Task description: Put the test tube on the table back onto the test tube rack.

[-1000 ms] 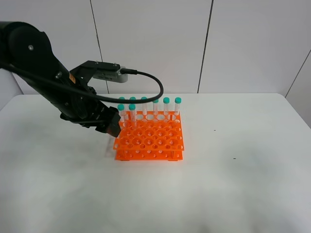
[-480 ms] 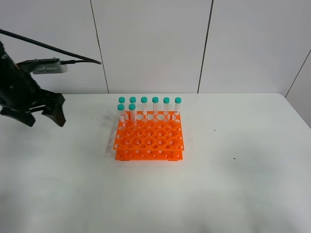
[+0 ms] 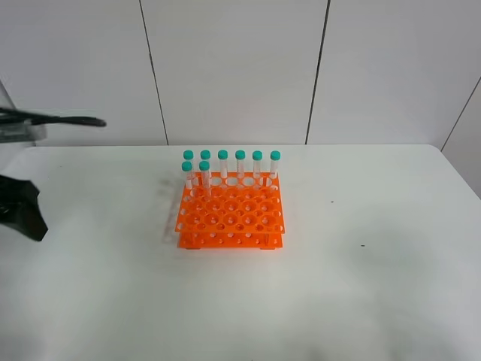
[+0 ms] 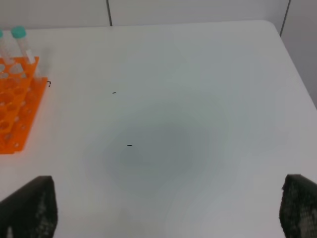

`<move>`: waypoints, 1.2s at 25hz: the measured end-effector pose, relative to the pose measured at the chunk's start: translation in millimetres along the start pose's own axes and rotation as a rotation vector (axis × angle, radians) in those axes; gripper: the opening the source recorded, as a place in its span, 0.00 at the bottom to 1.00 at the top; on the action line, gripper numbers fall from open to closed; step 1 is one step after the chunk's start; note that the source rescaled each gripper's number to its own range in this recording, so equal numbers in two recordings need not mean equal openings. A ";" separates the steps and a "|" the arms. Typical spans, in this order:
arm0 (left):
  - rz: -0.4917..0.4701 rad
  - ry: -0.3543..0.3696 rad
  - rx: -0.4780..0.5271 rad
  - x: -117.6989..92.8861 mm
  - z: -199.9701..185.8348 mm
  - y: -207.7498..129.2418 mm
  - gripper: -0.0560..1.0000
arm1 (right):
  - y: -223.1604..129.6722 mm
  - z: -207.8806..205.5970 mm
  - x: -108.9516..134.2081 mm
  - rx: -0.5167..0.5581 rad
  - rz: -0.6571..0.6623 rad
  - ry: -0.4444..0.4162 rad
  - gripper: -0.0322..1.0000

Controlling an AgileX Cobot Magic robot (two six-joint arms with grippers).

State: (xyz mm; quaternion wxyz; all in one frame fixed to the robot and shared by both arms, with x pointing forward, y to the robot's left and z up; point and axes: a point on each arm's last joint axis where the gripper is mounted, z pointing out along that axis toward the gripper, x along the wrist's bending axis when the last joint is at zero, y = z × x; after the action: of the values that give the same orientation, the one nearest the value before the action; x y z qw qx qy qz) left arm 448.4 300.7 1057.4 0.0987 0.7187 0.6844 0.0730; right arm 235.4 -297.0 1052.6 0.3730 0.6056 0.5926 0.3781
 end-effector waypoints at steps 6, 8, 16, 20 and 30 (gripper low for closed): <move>-0.002 0.005 -0.148 -6.7 -17.4 -93.1 1.00 | 0.0 0.0 0.0 0.000 0.000 0.000 1.00; -0.014 0.010 -0.266 -8.3 -20.9 -118.9 1.00 | 0.0 0.0 0.0 0.000 0.000 0.000 1.00; -0.011 0.023 -0.606 -12.0 -32.8 -172.5 1.00 | 0.0 0.0 0.0 0.000 0.000 0.000 1.00; -0.007 0.026 -0.697 -12.9 -38.5 -184.9 1.00 | 0.0 0.0 0.0 0.000 0.000 0.000 1.00; -0.002 0.028 -0.775 -13.7 -41.8 -195.4 1.00 | 0.0 0.0 0.0 0.000 0.000 0.000 1.00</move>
State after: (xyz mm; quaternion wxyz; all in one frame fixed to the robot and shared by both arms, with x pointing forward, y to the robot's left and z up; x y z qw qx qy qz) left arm 248.2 297.3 1051.1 0.3534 0.6265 0.6080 0.3360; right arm 235.4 -297.0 1052.6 0.3730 0.6056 0.5926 0.3781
